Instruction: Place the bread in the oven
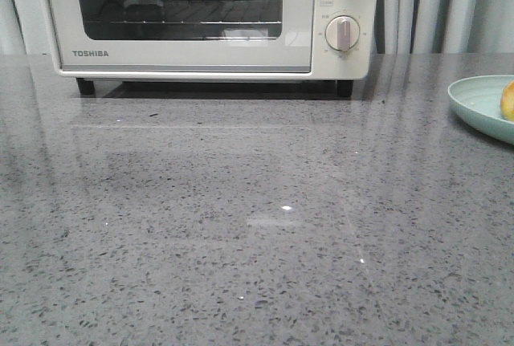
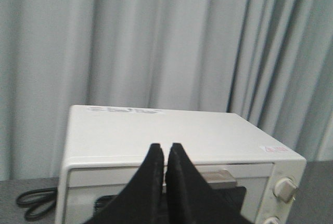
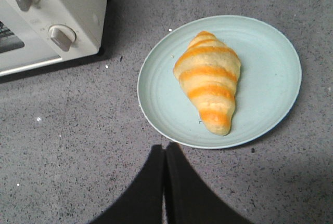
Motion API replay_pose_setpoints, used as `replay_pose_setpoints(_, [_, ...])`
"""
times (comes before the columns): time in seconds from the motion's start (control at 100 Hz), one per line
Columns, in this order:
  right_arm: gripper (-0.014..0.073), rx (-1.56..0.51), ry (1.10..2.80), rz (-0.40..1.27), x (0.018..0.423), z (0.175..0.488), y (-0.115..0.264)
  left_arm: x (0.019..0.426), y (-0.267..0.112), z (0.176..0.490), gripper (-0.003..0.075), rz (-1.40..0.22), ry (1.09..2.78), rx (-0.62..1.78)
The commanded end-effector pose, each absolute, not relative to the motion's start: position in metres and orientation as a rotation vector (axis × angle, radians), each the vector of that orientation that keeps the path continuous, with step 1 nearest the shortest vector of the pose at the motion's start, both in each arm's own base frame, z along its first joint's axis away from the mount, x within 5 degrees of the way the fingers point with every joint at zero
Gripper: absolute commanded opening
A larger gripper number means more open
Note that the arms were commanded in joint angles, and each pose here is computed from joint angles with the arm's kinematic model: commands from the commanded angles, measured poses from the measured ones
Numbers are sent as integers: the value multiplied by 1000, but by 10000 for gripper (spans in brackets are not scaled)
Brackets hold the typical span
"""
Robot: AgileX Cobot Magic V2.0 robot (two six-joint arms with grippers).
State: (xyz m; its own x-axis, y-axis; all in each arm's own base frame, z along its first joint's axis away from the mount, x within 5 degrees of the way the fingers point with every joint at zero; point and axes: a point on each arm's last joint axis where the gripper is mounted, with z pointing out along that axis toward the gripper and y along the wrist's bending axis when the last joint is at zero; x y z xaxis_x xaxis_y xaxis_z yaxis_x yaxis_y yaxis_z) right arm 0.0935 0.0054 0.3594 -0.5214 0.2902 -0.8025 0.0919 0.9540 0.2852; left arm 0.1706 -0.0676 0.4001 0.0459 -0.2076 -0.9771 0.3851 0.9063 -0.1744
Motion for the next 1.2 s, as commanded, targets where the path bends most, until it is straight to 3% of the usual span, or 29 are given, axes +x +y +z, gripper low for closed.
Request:
replay_pose_setpoints(0.0, [-57,241,2041,249,98,376,5,181,-82,420,-21,-510,1360,178])
replay_pose_setpoints(0.53, [-57,238,2030,248,97,379,5,274,-127,418,-21,-520,1533,167])
replay_pose_setpoints(1.19, [-57,238,2020,247,98,379,5,315,-145,388,-21,-506,1613,175])
